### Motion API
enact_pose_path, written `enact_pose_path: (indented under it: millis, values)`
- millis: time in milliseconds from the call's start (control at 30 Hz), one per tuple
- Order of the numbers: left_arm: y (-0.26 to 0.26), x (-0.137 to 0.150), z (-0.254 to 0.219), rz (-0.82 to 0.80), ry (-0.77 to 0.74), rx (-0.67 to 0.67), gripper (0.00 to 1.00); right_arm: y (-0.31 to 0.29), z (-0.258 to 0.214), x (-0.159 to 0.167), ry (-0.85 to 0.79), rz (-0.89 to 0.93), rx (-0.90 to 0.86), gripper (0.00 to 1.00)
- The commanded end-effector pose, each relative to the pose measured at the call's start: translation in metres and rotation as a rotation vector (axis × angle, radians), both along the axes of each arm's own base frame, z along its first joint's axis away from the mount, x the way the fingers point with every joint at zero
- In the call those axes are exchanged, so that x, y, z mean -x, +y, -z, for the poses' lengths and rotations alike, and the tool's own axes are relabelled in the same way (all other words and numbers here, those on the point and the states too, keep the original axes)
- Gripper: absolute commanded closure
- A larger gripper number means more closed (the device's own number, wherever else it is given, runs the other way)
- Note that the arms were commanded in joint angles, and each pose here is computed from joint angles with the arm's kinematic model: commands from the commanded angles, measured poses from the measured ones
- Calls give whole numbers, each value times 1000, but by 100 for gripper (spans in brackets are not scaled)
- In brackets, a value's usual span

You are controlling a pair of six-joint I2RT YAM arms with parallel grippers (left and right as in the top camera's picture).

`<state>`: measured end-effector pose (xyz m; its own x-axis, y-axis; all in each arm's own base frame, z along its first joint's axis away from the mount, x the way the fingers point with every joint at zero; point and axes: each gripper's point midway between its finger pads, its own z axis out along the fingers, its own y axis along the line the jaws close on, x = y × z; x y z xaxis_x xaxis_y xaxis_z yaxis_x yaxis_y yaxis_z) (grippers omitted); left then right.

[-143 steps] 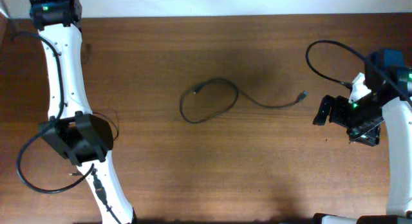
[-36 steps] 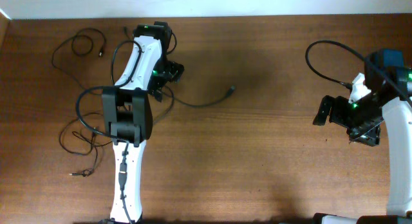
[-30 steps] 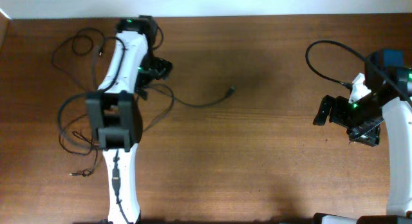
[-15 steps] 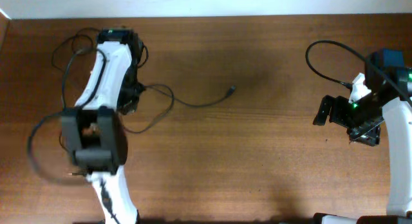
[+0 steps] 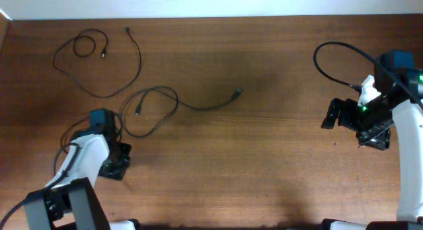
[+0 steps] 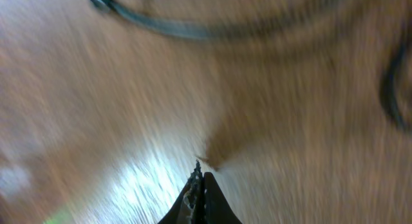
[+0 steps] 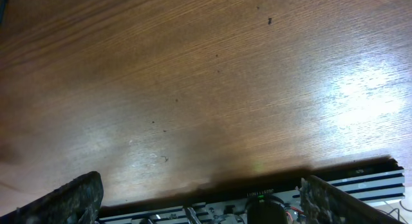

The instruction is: Untangle cables

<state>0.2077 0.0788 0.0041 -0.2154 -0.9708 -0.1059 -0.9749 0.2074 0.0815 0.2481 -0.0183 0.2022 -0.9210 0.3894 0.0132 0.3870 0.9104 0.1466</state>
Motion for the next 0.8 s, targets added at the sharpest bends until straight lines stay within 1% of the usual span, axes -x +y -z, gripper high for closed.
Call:
enact_pose_path:
  millis: [0,200,300,333,367,400,433,467,533,567,633,667,700,767]
  values:
    - [43,13,-2,-113,17,-128,98,-2,-2,1,-8,1,10,2]
    - [111,-8,-9,-321,-191,-233,91,-2,-2,1,-8,1,10,1]
    - [128,-6,-12,-382,-230,-249,93,-2,-2,1,-8,1,10,2]
    - [139,-8,-16,-398,-253,-290,91,-2,-2,1,-8,1,10,2]
    - [151,-10,-21,-386,-270,-333,93,-2,-2,1,-8,1,10,2]
    - [154,-15,-23,-330,-285,-311,100,-2,-2,1,-8,1,10,2]
    - [140,-27,-21,-232,-318,-204,100,-2,-2,1,-8,1,10,2]
    - [114,-38,-21,-151,-358,-51,100,-2,-2,1,-8,1,10,2]
    - [68,-49,-37,-120,-438,194,100,-2,-2,1,-8,1,10,1]
    - [48,-45,-51,-115,-454,279,100,-2,-2,1,-8,1,10,2]
    - [35,-31,-74,-113,-459,285,100,-2,-2,1,-8,1,10,2]
    - [32,-30,-84,-102,-485,277,100,-2,-2,1,-8,1,10,1]
    - [32,-35,-92,-73,-521,247,100,-2,-2,1,-8,1,10,1]
    - [41,-53,-100,-4,-565,129,100,-2,-2,1,-8,1,10,2]
